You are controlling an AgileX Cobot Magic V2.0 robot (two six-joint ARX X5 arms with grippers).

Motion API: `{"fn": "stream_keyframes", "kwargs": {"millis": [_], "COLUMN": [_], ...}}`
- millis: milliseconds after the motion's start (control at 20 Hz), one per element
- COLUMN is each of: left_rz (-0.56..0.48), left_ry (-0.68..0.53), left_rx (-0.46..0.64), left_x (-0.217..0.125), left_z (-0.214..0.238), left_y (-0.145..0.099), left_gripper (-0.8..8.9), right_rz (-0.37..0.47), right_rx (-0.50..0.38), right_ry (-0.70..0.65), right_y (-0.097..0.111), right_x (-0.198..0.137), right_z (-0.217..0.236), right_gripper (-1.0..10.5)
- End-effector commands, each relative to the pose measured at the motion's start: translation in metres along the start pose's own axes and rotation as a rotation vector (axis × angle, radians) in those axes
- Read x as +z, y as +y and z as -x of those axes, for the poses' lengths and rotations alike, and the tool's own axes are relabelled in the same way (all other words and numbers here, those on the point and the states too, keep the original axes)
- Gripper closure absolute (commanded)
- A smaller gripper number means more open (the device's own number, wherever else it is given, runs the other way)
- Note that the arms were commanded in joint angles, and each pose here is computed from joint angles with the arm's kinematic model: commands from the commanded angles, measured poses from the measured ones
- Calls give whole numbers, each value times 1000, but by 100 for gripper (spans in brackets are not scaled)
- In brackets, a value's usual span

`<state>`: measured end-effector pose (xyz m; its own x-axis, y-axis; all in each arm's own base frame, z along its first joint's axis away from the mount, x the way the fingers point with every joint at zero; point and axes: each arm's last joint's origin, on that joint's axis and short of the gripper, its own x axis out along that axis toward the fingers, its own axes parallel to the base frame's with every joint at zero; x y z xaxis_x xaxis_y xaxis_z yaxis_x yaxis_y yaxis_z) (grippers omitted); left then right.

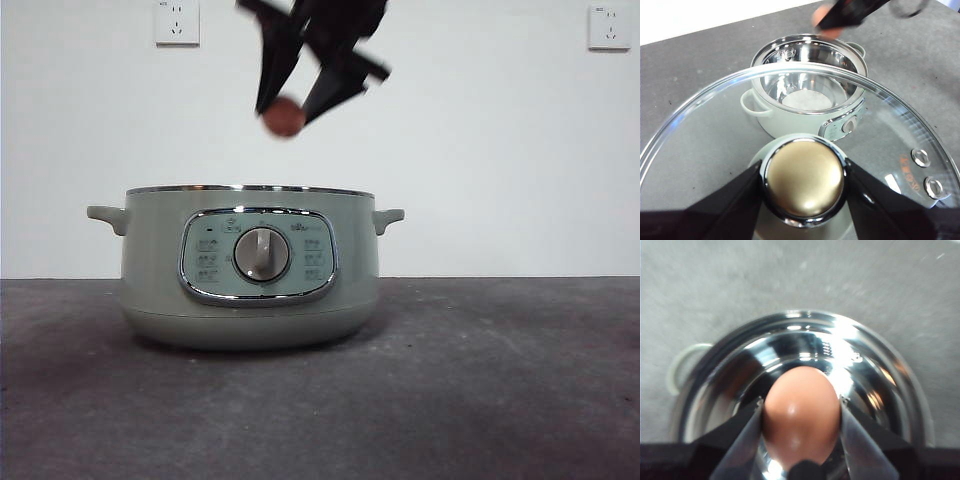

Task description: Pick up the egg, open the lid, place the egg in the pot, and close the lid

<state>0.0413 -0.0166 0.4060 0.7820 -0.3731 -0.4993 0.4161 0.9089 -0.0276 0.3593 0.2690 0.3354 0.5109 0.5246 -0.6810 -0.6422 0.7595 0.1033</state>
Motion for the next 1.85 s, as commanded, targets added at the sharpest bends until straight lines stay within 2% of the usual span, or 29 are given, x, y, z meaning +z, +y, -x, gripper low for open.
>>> {"fn": "stream_keyframes", "kwargs": {"millis": [50, 450, 850, 900, 1000, 1050, 1100, 1300, 1500, 1700, 1850], "left_rz": [-2, -2, -1, -1, 1, 1, 1, -5, -25, -58, -71], "left_ry": [-52, -45, -42, -39, -28, -27, -27, -29, -74, -64, -84], "left_rx": [-4, -5, -5, -5, -5, -5, -5, -5, -7, -19, -90], "left_x": [3, 3, 2, 2, 1, 1, 1, 1, 9, 25, 42], "left_z": [5, 5, 5, 5, 5, 5, 5, 5, 1, -22, -45], "left_y": [-1, -1, -1, -1, -1, -1, -1, -1, 0, 3, 5], "left_gripper": [822, 822, 822, 822, 822, 822, 822, 822, 822, 822, 822], "right_rz": [35, 99, 133, 132, 131, 129, 133, 115, 132, 145, 145], "right_rx": [2, -11, -22, -22, -22, -22, -21, -30, -97, -125, -134], "right_ry": [57, 248, 326, 326, 323, 317, 311, 226, 103, 21, 32], "right_y": [0, 4, 12, 12, 12, 13, 15, 22, 30, 36, 39], "right_x": [-5, -42, -56, -56, -55, -53, -49, -8, 26, 26, 14], "right_z": [-34, -107, -121, -121, -119, -117, -113, -60, 44, 144, 190], "right_gripper": [959, 959, 958, 913, 605, 506, 501, 504, 505, 506, 506]}}
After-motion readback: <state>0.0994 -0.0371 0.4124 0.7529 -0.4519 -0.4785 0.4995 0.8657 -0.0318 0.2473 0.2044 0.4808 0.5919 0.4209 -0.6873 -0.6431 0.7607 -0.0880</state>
